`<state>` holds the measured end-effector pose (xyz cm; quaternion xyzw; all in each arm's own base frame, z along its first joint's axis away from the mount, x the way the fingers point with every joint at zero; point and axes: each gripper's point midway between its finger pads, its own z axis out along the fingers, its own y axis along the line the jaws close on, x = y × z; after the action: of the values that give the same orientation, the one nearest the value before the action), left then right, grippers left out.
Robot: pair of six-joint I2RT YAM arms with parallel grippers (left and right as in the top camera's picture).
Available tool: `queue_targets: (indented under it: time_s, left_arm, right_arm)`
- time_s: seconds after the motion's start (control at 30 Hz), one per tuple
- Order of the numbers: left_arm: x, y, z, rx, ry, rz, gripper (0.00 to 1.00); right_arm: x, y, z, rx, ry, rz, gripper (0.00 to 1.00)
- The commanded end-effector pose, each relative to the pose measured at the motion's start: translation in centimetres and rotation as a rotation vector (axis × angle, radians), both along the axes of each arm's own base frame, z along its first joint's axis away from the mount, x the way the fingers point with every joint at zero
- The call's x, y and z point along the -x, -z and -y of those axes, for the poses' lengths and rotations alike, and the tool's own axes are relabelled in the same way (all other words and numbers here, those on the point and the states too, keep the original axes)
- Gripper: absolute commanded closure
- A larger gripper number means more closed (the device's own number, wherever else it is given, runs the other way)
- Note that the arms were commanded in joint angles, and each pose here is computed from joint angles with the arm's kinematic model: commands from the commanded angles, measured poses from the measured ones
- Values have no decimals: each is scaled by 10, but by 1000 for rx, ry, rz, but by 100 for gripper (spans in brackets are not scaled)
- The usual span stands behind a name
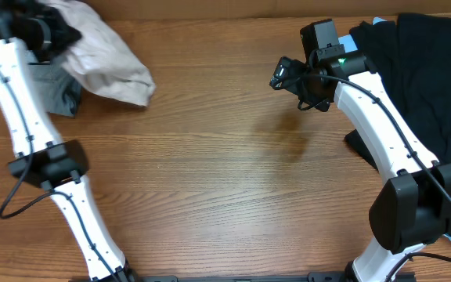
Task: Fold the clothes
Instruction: 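Carry the folded shorts with the left gripper to the top-left jeans stack, then lower the shorts onto the jeans stack and open the left gripper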
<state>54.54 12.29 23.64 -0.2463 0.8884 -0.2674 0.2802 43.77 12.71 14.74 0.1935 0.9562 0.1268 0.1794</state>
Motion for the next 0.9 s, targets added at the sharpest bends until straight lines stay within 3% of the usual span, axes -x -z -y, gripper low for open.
queue_targets:
  time_s: [0.0, 0.27, 0.87]
  left_arm:
    - [-5, -61, -6, 210, -51, 163, 96]
    - [-31, -114, -39, 300, -155, 365, 96]
    - [-35, -103, -113, 76, -463, 378, 96]
  right_arm:
    - [3, -5, -1, 3, -10, 8, 0]
    - [10, -2, 1, 11, -10, -23, 0]
    - [11, -2, 2, 12, -10, -25, 0]
